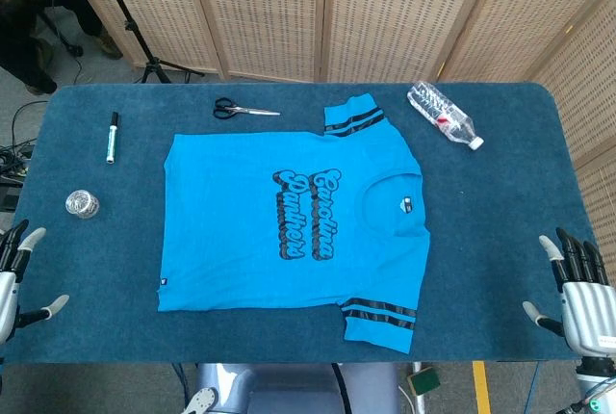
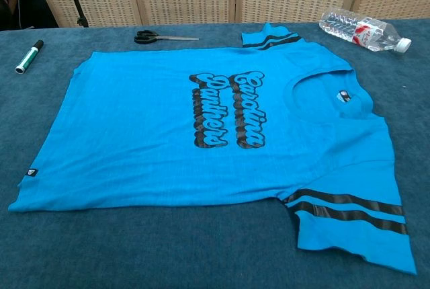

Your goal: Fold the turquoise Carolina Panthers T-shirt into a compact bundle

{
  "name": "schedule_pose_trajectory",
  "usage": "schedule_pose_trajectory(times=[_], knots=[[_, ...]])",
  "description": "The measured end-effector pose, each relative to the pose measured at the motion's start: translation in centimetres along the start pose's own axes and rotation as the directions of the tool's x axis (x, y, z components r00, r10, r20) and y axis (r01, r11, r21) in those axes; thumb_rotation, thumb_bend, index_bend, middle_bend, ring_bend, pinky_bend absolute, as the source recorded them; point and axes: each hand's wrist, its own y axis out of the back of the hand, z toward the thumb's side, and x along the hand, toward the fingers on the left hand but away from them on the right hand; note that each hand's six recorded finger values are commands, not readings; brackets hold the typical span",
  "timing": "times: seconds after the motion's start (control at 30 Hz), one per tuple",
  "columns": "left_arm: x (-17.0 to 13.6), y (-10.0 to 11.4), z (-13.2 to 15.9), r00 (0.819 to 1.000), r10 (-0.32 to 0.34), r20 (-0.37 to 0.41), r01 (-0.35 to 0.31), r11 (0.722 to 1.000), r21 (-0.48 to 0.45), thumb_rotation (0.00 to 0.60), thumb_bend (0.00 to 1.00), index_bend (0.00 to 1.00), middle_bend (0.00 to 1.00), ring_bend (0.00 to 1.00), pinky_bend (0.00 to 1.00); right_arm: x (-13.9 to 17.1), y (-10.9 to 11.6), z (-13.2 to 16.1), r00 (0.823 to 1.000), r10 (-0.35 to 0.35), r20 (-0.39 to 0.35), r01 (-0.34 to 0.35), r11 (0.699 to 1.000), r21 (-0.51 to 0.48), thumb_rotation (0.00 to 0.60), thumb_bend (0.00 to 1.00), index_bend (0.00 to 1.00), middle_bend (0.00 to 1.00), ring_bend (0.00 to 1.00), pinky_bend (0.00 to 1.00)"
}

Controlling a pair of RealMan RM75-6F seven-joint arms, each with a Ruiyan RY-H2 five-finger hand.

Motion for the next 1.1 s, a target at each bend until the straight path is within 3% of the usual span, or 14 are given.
schedule_pose_trajectory(times=[0.27, 0.47, 0.57, 0.63, 0.8, 0.9, 1.1], knots=[[-0.1, 0.1, 0.1, 1.0, 0.007, 0.002, -0.007, 1.0, -0.002, 0.6, 0.0, 0.0, 0.0, 0.0, 0.0, 0.1, -0.3, 0.3, 1.0, 0.017, -0.019, -0.017, 1.0, 0.01, 0.6, 0.0, 0.0, 0.0, 0.0, 0.0], [0.0, -0.2, 0.1, 1.0, 0.0, 0.001, 0.0, 1.0, 0.007, 0.6, 0.0, 0.0, 0.0, 0.0, 0.0, 0.8, -1.6, 2.1, 0.986, 0.099, -0.133, -0.097, 0.995, 0.018, 0.6, 0.01, 0.19, 0.0, 0.0, 0.0], [0.1, -0.2, 0.0, 1.0, -0.002, -0.004, 0.002, 1.0, 0.009, 0.6, 0.0, 0.0, 0.0, 0.0, 0.0, 1.3, -2.7, 3.6, 0.963, 0.148, -0.225, -0.147, 0.989, 0.025, 0.6, 0.03, 0.27, 0.0, 0.0, 0.0], [0.2, -0.2, 0.0, 1.0, -0.001, -0.008, 0.001, 1.0, 0.007, 0.6, 0.0, 0.0, 0.0, 0.0, 0.0, 1.9, -3.8, 4.9, 0.936, 0.187, -0.299, -0.183, 0.982, 0.042, 0.6, 0.05, 0.3, 0.0, 0.0, 0.0], [0.3, -0.2, -0.2, 1.0, -0.001, -0.016, 0.001, 1.0, 0.007, 0.6, 0.0, 0.0, 0.0, 0.0, 0.0, 3.7, -7.6, 8.2, 0.843, 0.277, -0.461, -0.25, 0.961, 0.121, 0.6, 0.1, 0.33, 0.0, 0.0, 0.0], [0.4, -0.2, -0.3, 1.0, -0.003, -0.02, 0.004, 1.0, 0.007, 0.6, 0.0, 0.0, 0.0, 0.0, 0.0, 4.3, -9.6, 9.4, 0.805, 0.322, -0.498, -0.272, 0.947, 0.173, 0.6, 0.11, 0.33, 0.0, 0.0, 0.0], [0.7, -0.4, -0.3, 1.0, -0.009, -0.026, 0.009, 1.0, 0.013, 0.6, 0.0, 0.0, 0.0, 0.0, 0.0, 4.2, -11.5, 11.0, 0.762, 0.365, -0.534, -0.284, 0.931, 0.231, 0.6, 0.15, 0.33, 0.0, 0.0, 0.0]])
